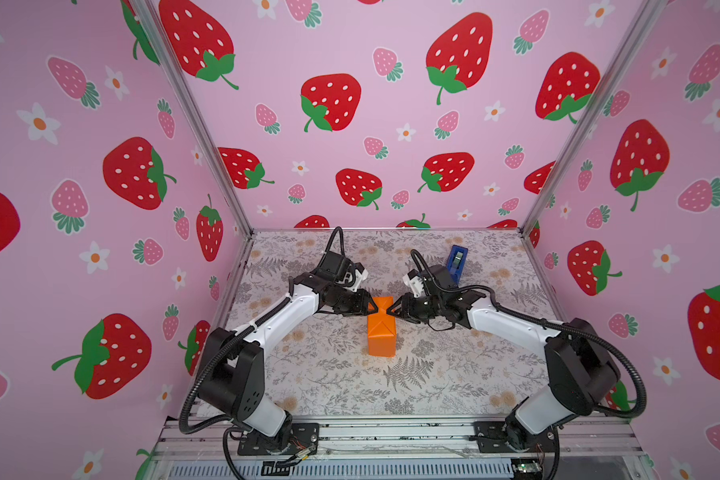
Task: Wrap the gift box in paper
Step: 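Pinch the top paper corners with both grippers and press inward, then release the box and withdraw the right gripper upward toward the tape dispenser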
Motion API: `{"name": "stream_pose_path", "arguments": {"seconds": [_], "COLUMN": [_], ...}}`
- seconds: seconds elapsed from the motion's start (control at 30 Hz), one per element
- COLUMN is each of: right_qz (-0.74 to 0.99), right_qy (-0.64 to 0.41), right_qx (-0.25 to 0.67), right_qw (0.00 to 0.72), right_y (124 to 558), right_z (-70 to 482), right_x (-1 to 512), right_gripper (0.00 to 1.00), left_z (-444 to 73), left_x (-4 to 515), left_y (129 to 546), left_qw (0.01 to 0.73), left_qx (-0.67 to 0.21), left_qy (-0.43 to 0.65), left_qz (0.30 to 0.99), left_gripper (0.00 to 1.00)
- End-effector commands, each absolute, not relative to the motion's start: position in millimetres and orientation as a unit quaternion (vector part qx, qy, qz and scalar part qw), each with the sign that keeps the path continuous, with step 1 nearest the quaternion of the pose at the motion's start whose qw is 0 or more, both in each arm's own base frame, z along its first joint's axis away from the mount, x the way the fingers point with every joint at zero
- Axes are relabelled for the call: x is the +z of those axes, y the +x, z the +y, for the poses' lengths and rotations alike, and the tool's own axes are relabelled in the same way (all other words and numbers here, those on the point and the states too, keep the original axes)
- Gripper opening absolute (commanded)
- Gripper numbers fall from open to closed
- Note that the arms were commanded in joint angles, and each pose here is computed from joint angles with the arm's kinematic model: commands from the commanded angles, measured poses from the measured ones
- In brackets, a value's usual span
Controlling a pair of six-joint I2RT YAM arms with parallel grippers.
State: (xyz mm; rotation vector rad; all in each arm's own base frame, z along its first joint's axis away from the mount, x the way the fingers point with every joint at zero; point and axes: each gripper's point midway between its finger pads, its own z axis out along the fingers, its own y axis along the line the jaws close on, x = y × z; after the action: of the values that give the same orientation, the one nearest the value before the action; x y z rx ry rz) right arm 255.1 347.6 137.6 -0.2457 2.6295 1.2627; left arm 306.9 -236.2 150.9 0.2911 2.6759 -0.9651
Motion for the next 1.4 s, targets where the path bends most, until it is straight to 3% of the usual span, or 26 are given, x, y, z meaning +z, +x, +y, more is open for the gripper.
{"name": "stream_pose_path", "arguments": {"seconds": [0.0,0.5,0.67,1.0,1.37], "right_qz": [0.913,0.913,0.900,0.859,0.851], "right_qy": [-0.076,-0.079,-0.076,-0.048,0.038], "right_qx": [0.392,0.392,0.413,0.443,0.447], "right_qw": [0.079,0.082,0.117,0.252,0.275], "right_y": [244,245,258,339,439], "right_z": [337,338,336,267,158], "right_x": [110,112,141,217,170], "right_gripper": [0.26,0.27,0.42,0.47,0.47], "left_z": [-236,-232,-231,-231,-232], "left_x": [152,110,102,91,89], "left_y": [309,288,287,286,282], "left_qw": [0.142,0.096,0.088,0.070,0.060], "left_qx": [-0.338,-0.291,-0.282,-0.268,-0.268], "left_qy": [0.058,0.054,0.058,0.072,0.082], "left_qz": [0.929,0.950,0.954,0.958,0.958], "left_gripper": [0.45,0.41,0.39,0.40,0.40]}}
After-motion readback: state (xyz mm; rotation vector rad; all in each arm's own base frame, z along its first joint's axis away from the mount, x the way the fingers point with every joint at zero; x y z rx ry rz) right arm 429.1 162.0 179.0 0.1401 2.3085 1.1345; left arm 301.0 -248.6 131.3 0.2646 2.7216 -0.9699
